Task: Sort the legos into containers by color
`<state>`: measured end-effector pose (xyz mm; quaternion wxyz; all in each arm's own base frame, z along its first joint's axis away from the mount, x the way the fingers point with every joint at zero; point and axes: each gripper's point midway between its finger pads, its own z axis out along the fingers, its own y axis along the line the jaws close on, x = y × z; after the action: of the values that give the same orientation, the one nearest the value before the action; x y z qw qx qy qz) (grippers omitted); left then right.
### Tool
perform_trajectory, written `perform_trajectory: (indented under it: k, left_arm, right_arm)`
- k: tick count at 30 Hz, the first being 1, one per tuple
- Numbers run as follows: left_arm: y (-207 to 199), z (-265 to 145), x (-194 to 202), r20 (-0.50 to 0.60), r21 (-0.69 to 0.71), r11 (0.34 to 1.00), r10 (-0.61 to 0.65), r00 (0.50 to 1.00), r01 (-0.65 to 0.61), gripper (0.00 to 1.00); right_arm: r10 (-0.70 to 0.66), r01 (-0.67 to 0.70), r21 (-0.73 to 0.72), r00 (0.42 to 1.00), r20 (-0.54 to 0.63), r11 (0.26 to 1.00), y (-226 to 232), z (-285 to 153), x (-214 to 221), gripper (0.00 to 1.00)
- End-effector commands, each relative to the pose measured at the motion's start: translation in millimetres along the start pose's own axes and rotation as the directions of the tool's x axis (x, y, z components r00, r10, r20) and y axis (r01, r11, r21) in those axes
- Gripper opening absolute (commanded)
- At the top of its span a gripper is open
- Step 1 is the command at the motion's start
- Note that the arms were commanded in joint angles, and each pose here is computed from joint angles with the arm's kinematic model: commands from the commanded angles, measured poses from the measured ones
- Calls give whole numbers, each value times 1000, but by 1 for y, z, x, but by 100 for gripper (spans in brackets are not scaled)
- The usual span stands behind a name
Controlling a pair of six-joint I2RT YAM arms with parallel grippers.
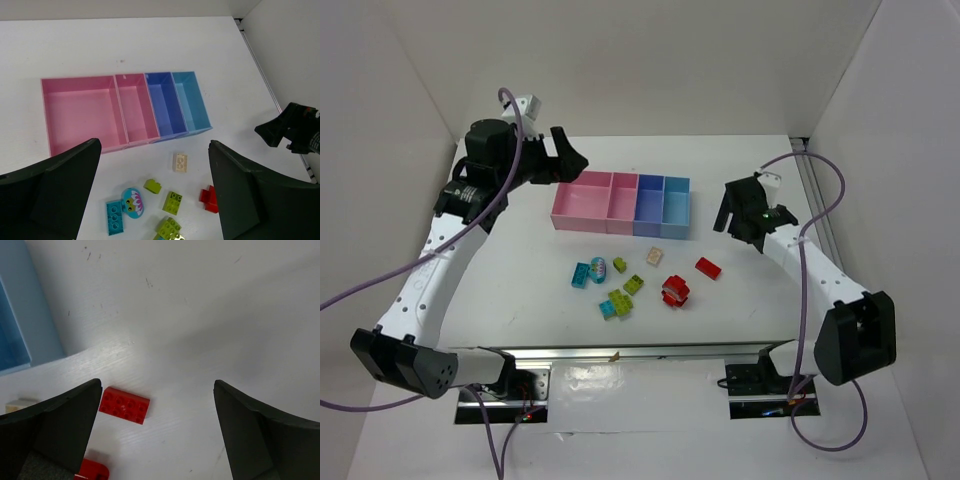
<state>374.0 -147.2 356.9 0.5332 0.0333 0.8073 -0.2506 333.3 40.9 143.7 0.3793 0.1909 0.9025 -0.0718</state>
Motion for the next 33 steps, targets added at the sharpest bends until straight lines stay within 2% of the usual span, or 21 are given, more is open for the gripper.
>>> perform_trajectory:
  k: [1, 4, 6, 14, 17, 21, 26, 29, 33]
  left_arm:
    - [-4, -14, -22, 85, -16, 1000, -1, 996, 3, 99]
    - [-2, -15, -15, 46, -21, 999, 29, 999, -28, 99]
    - [10, -12, -12, 47, -77, 996, 39, 998, -36, 99]
    - [16, -7, 5, -8, -83, 996, 27, 1000, -28, 99]
    - [20, 2, 12, -41, -93, 995, 19, 999, -23, 99]
    - [21, 7, 12, -53, -97, 995, 7, 999, -12, 99]
    - [25, 7, 7, -45, -125, 992, 17, 999, -22, 99]
    - [28, 9, 8, -51, -136, 990, 15, 999, -22, 99]
    - [30, 11, 12, -68, -141, 990, 10, 998, -20, 99]
  right_arm:
    - [-7, 9, -85, 1000, 23, 996, 5, -14, 2, 100]
    - [-64, 65, -188, 998, 9, 980, 16, -17, 18, 100]
    - [-115, 106, -230, 993, -27, 967, 19, -16, 33, 100]
    - [-318, 271, -303, 941, -120, 914, 33, -2, 76, 100]
    - [-361, 308, -305, 922, -136, 901, 37, 6, 83, 93]
    - [-397, 342, -299, 906, -147, 891, 40, 17, 91, 78]
    - [-439, 358, -367, 882, -169, 859, 53, 24, 103, 78]
    - [-491, 388, -408, 852, -183, 826, 61, 28, 111, 85]
    - [-516, 406, -395, 826, -228, 824, 60, 36, 123, 85]
